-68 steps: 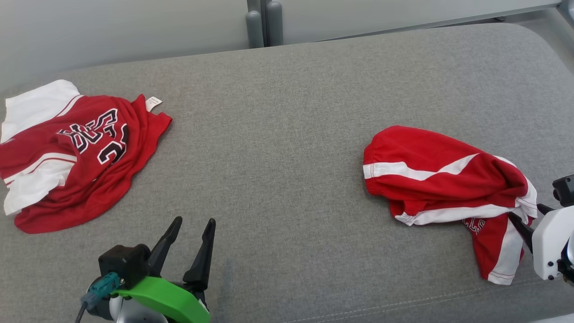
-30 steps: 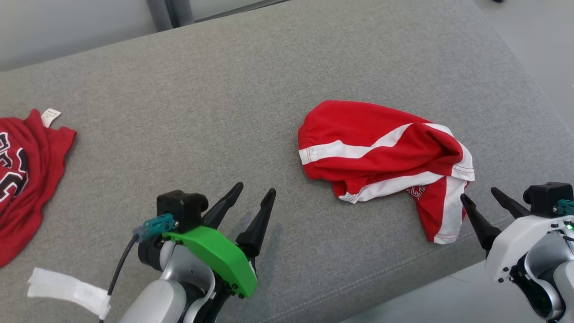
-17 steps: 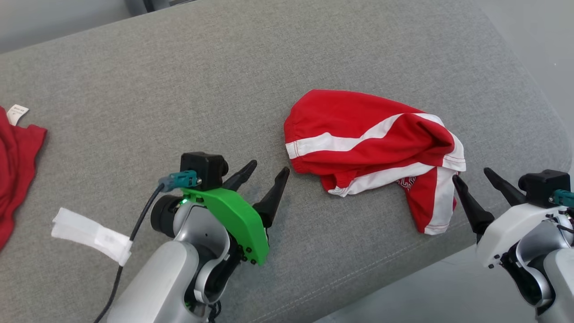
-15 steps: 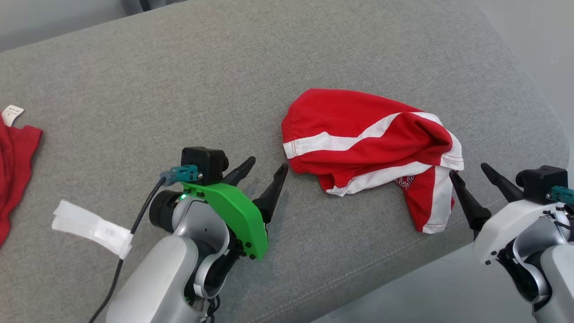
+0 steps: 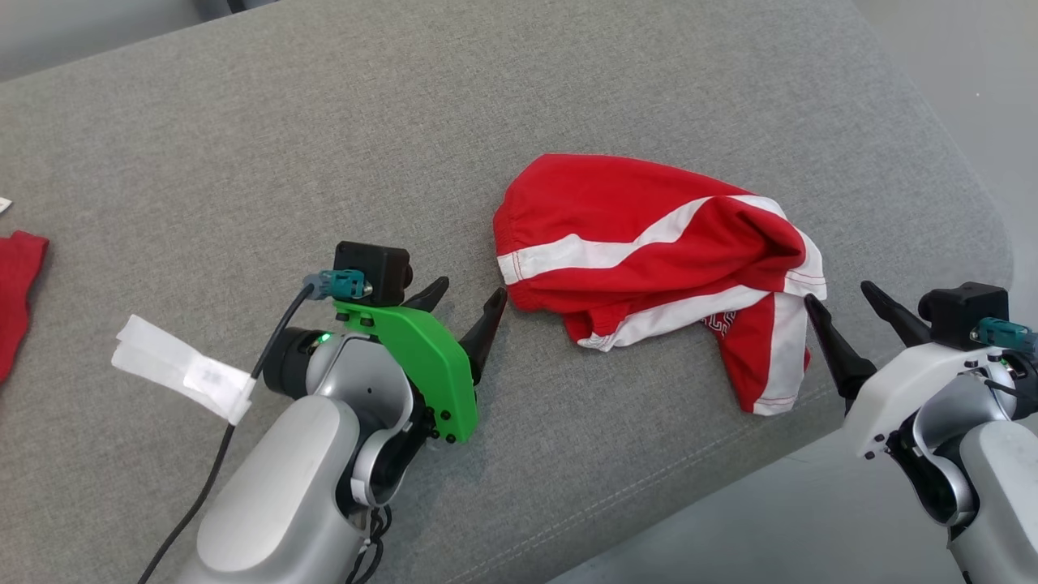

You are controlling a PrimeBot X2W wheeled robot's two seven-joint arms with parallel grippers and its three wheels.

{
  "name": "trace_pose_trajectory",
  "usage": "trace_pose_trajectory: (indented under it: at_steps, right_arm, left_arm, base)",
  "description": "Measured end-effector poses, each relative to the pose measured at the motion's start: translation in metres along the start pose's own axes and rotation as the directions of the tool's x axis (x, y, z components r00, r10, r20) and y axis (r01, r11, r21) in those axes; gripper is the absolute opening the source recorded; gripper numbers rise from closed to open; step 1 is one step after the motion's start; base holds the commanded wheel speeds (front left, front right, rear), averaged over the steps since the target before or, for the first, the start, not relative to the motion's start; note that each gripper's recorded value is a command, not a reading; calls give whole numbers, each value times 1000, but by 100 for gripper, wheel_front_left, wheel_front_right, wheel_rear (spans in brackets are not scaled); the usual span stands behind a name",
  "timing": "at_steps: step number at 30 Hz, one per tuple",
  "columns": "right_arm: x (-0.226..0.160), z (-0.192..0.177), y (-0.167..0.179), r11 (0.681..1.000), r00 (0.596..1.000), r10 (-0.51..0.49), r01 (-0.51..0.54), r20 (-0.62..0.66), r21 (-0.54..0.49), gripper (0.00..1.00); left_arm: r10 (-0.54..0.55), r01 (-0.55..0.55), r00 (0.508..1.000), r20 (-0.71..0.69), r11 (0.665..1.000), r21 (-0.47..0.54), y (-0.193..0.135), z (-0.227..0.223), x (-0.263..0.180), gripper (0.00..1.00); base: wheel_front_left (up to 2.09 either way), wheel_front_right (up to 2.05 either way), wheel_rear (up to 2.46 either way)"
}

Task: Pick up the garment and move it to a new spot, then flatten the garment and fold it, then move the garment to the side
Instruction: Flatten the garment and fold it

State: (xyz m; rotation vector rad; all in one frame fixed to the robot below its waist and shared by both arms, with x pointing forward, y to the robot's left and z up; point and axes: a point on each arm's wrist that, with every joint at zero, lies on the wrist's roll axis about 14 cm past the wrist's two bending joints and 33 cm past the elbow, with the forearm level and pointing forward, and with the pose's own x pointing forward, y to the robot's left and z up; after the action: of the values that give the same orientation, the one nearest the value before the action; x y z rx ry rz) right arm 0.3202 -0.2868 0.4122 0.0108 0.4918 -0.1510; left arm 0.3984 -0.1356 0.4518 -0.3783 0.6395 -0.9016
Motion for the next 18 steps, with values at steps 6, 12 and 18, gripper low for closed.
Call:
trace_pose_trajectory:
  at_steps: [6,12,18]
  right_arm:
    - [5,-1,8,1000,1000,22,-22,-1,2,99]
    - [9,-3,9,1000,1000,28,-28,-5,-9,66]
    - [14,1,11,999,999,41,-41,3,-17,40]
  left_arm:
    - [6,-6,1000,-5,1000,-1,1,1,3,100]
    - [14,-14,1000,-6,1000,0,3,2,5,100]
    - [22,-22,1000,-9,1000,-1,6,2,6,100]
  base:
    - [0,0,0]
    - [0,0,0]
    - [0,0,0]
